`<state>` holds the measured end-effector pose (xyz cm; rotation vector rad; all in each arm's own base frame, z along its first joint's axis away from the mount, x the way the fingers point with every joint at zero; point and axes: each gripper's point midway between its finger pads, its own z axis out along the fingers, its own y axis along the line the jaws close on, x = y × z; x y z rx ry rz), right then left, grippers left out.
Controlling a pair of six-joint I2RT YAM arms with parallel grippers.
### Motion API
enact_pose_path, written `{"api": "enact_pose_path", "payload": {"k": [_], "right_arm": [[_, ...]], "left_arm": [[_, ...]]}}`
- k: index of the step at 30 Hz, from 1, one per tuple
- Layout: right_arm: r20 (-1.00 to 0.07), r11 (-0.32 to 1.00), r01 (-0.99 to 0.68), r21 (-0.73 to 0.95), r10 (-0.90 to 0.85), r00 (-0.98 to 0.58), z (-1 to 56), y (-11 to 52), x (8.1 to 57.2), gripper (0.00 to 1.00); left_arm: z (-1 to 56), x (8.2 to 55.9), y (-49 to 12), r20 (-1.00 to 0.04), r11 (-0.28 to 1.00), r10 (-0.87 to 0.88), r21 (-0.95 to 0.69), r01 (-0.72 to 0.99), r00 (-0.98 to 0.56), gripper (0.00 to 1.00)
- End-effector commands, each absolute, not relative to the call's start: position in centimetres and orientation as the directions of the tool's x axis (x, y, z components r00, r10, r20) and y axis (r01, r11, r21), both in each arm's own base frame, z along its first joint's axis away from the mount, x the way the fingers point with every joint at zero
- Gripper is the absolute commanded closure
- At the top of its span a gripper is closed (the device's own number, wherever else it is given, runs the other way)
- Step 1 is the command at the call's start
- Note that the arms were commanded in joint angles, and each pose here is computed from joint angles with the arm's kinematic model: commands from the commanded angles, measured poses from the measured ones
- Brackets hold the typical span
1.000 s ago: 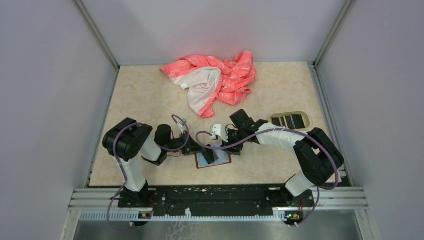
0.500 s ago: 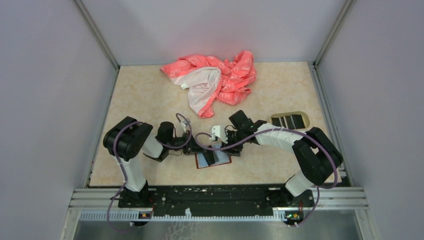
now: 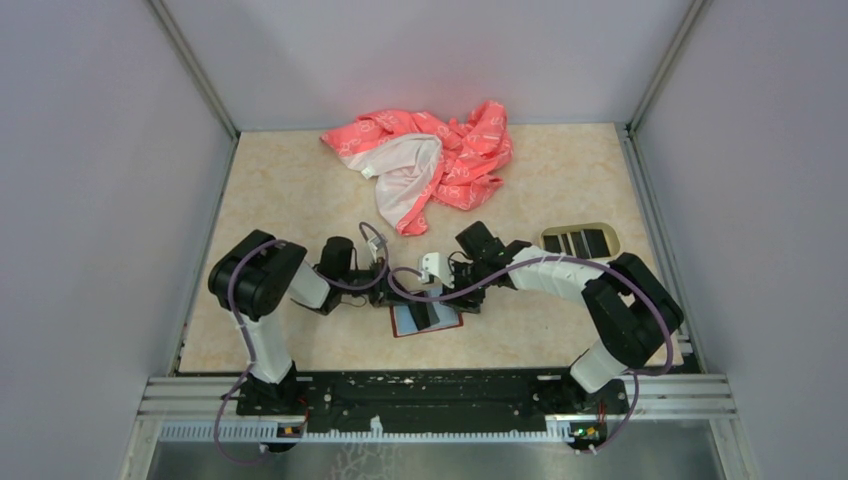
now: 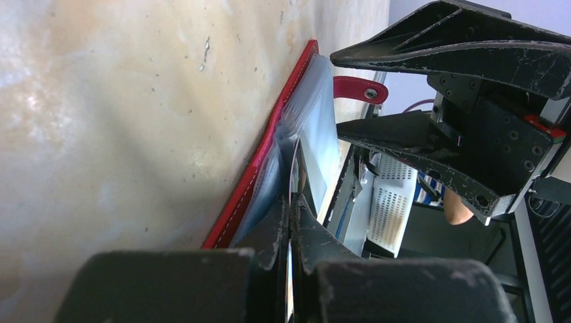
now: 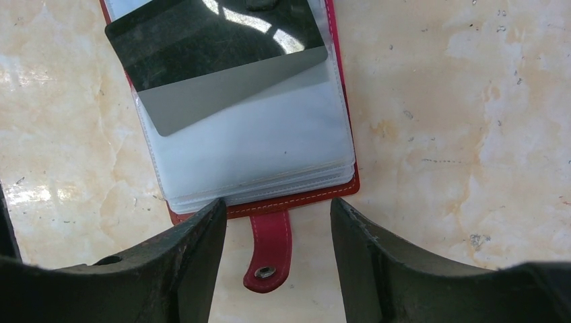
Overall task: Put the credit cards into the card holder
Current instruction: Insert the credit card into the card holder.
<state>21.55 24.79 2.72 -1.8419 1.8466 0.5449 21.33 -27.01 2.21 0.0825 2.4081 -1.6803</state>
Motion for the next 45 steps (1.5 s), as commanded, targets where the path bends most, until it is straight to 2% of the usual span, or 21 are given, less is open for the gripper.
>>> {"api": "enact_pose_path", "payload": {"k": [1,10,14,16,18,22,24,27,29,30,34,45], "right_arm": [[-0.612,-0.001,-0.997,-0.081,-0.789,0.051,3.8,26.4,22.3,0.42],[-0.617,0.011,-0.993,-0.114,-0.785,0.062,4.9,26.6,22.8,0.42],[-0.674,0.009,-0.989,-0.144,-0.733,0.092,7.6,27.5,22.7,0.42],[-0.713,-0.037,-0.987,-0.160,-0.687,0.141,9.3,28.6,21.7,0.42],[-0.733,-0.141,-0.968,-0.207,-0.633,0.249,10.9,29.8,19.9,0.41],[-0.691,-0.351,-0.879,-0.323,-0.547,0.473,12.0,31.8,16.9,0.41],[-0.687,-0.423,-0.847,-0.321,-0.512,0.516,12.3,33.3,16.0,0.54],[-0.685,-0.452,-0.848,-0.279,-0.525,0.505,11.6,36.2,15.9,0.86],[-0.650,-0.426,-0.852,-0.304,-0.561,0.513,10.7,37.6,16.4,0.97],[-0.620,-0.414,-0.847,-0.333,-0.580,0.528,10.2,38.1,16.8,1.00],[-0.592,-0.335,-0.869,-0.365,-0.637,0.494,9.1,38.7,17.8,1.00],[-0.430,-0.325,-0.852,-0.410,-0.755,0.495,4.5,37.6,19.6,1.00]], "left_arm": [[0.8,21.1,-27.2,-0.181,0.390,-0.043,-0.909,0.151,-0.983,1.00],[0.8,21.8,-27.8,-0.180,0.395,-0.032,-0.906,0.153,-0.983,1.00],[0.7,22.0,-27.9,-0.179,0.394,-0.030,-0.906,0.153,-0.983,0.99],[0.5,22.0,-27.9,-0.173,0.394,-0.026,-0.907,0.149,-0.985,0.97],[0.5,22.0,-28.0,-0.171,0.392,-0.026,-0.908,0.147,-0.985,0.94],[0.4,22.0,-28.0,-0.168,0.390,-0.023,-0.909,0.146,-0.985,0.86],[0.4,22.1,-28.0,-0.173,0.391,-0.025,-0.908,0.150,-0.985,0.81],[0.5,22.2,-28.0,-0.173,0.388,-0.031,-0.910,0.148,-0.984,0.76],[0.6,22.1,-28.1,-0.170,0.383,-0.031,-0.912,0.145,-0.985,0.73],[0.6,22.1,-28.1,-0.168,0.381,-0.030,-0.913,0.144,-0.985,0.73],[0.6,22.1,-28.1,-0.168,0.380,-0.030,-0.914,0.144,-0.985,0.71],[0.3,21.8,-28.0,-0.159,0.383,-0.032,-0.914,0.135,-0.987,0.69]]}}
